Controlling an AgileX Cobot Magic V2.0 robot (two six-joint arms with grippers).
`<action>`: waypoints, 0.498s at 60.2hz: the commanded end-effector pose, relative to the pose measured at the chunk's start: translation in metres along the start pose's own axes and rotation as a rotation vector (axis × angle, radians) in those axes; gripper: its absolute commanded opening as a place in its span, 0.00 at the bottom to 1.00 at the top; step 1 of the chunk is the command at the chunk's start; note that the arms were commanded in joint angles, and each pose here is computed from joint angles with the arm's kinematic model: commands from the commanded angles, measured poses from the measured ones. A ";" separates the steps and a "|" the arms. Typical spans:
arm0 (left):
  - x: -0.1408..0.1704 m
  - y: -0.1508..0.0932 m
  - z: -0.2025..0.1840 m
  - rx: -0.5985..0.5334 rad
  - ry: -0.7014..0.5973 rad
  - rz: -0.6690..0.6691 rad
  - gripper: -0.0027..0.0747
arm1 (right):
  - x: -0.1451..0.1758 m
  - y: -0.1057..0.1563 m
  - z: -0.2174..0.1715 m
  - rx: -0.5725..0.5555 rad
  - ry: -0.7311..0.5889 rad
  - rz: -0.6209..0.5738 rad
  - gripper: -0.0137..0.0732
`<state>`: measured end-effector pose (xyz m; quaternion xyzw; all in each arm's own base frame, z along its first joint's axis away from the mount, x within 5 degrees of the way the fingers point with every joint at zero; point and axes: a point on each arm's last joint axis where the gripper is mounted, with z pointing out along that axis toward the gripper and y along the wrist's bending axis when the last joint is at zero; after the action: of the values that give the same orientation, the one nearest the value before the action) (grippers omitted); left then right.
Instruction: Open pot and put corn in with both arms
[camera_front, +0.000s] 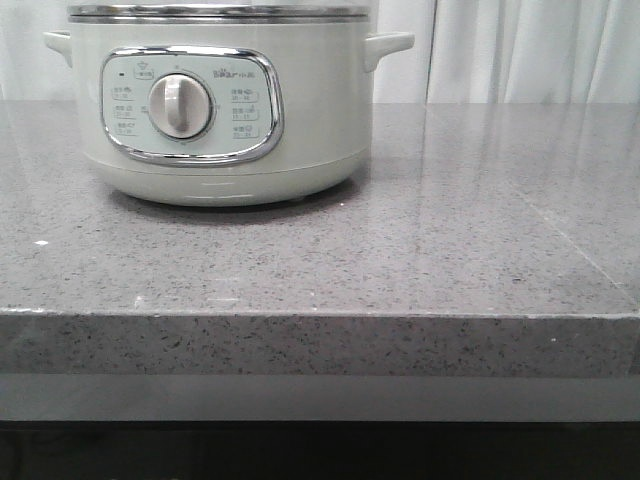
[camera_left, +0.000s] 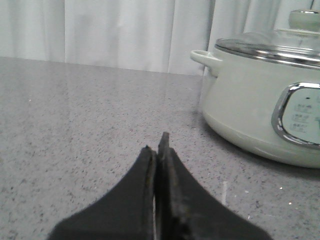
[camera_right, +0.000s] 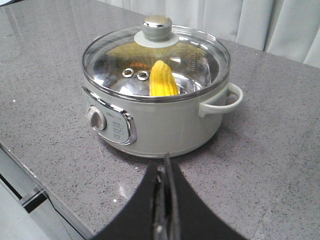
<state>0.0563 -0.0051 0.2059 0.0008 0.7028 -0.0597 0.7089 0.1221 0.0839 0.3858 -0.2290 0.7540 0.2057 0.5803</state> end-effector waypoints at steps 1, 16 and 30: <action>-0.008 0.002 -0.002 -0.020 -0.152 -0.035 0.01 | -0.015 0.000 -0.005 0.007 -0.104 0.002 0.02; -0.009 0.002 -0.002 -0.018 -0.155 -0.026 0.01 | -0.015 0.000 -0.005 0.007 -0.102 0.002 0.02; -0.009 0.002 -0.002 -0.018 -0.155 -0.026 0.01 | -0.015 0.000 -0.005 0.007 -0.102 0.002 0.02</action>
<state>0.0560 -0.0036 0.2100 -0.0105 0.6796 -0.0575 0.7312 0.1221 0.0839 0.3856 -0.2292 0.7544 0.2056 0.5797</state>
